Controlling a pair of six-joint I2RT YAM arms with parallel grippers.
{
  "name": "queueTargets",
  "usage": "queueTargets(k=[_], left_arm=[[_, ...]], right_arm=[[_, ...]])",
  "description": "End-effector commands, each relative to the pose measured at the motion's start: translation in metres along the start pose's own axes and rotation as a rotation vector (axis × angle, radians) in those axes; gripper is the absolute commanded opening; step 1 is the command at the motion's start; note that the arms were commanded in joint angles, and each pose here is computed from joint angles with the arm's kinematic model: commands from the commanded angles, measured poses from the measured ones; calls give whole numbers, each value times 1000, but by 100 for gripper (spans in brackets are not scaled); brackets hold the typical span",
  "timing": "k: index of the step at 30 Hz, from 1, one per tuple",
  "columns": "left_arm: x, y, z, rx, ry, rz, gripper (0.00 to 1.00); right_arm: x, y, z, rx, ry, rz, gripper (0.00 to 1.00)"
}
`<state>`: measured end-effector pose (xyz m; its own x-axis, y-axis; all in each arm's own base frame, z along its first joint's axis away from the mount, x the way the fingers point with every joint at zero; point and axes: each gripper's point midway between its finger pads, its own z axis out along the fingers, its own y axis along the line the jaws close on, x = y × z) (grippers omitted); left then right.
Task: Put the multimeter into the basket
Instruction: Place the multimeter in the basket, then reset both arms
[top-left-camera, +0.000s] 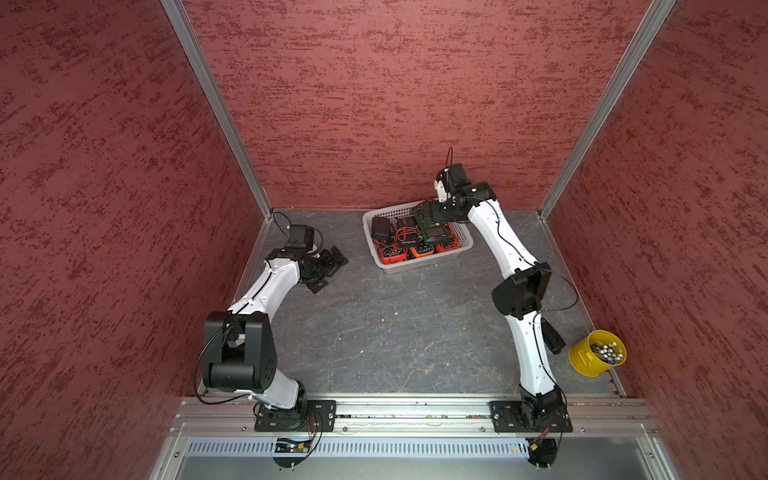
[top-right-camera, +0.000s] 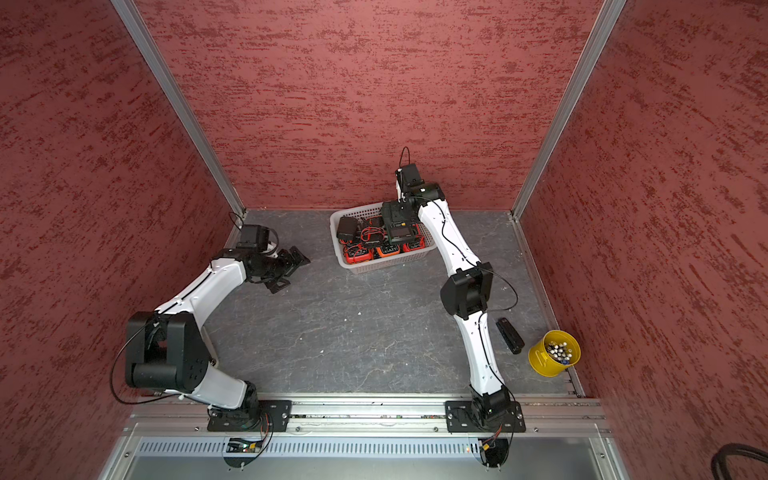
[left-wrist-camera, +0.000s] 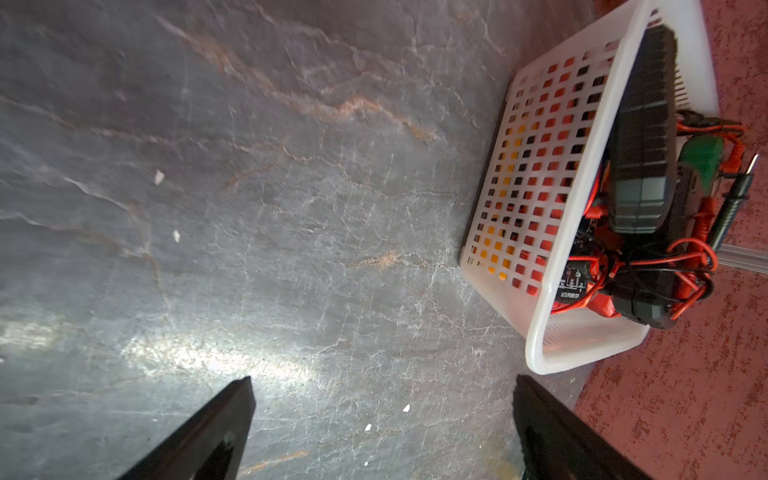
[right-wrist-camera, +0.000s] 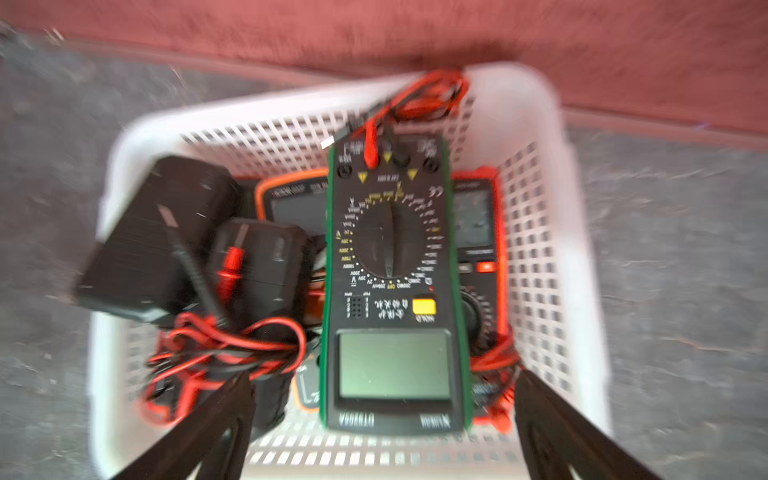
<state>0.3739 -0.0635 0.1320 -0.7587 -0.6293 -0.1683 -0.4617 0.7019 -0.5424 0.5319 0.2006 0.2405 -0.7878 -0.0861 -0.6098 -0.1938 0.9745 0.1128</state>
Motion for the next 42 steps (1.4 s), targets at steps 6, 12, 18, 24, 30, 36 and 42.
queueTargets(k=[6, 12, 18, 24, 30, 36, 42], left_arm=[[-49, 20, -36, -140, -264, 146, 100], [-69, 36, -52, -239, -417, 237, 100], [-84, 39, -68, -277, -580, 345, 100], [-84, 43, -82, -259, -770, 504, 100], [-71, 46, -92, -160, -1001, 655, 100], [-75, 65, -74, -135, -976, 616, 100], [-80, 63, -55, -100, -913, 629, 100]], right_arm=[[18, -42, -70, 189, -145, 79, 99], [67, -89, -112, 305, -307, 199, 99], [120, -124, -142, 393, -512, 265, 99], [158, -140, -137, 464, -577, 176, 99], [182, -150, -115, 521, -531, 104, 99], [185, -152, -105, 530, -575, 53, 99], [179, -147, -98, 481, -639, 40, 99]])
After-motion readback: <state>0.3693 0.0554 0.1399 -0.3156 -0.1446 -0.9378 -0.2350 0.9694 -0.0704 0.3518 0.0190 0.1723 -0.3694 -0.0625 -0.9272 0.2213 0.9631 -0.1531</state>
